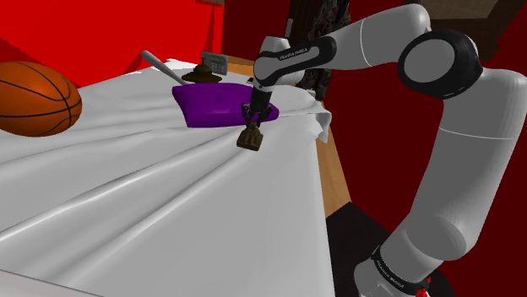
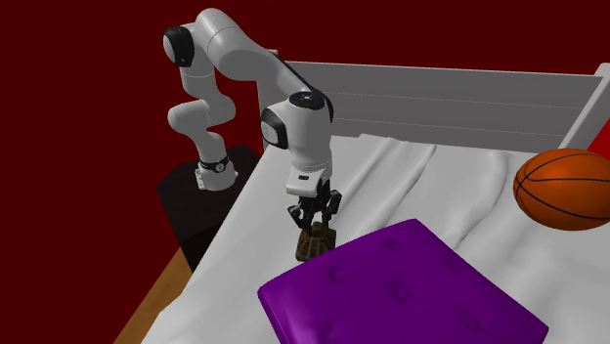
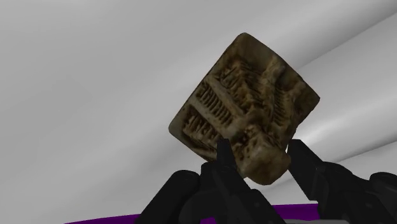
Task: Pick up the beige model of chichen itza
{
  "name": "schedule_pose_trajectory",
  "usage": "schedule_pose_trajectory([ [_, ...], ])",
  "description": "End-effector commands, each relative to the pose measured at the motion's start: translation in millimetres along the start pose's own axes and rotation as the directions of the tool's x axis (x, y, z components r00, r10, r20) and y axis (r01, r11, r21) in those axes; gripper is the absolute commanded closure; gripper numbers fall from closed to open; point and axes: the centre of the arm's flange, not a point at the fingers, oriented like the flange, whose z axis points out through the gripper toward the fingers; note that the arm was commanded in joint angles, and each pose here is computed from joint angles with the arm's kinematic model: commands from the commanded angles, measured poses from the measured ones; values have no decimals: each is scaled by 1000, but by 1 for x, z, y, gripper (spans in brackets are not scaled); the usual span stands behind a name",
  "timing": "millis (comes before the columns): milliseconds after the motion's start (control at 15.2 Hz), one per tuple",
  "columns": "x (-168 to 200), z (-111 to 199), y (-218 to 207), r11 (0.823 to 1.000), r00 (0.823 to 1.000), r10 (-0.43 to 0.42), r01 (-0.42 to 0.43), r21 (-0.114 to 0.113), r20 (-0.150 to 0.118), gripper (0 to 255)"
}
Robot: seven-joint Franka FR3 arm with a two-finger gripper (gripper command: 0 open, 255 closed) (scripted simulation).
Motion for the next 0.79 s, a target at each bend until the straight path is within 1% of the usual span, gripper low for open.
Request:
schedule_pose_trajectory([
  [0,0,-5,0,1000,1000,0,0,0,1,255],
  [726,5,-63,-3,1000,1000,0,0,0,1,255],
])
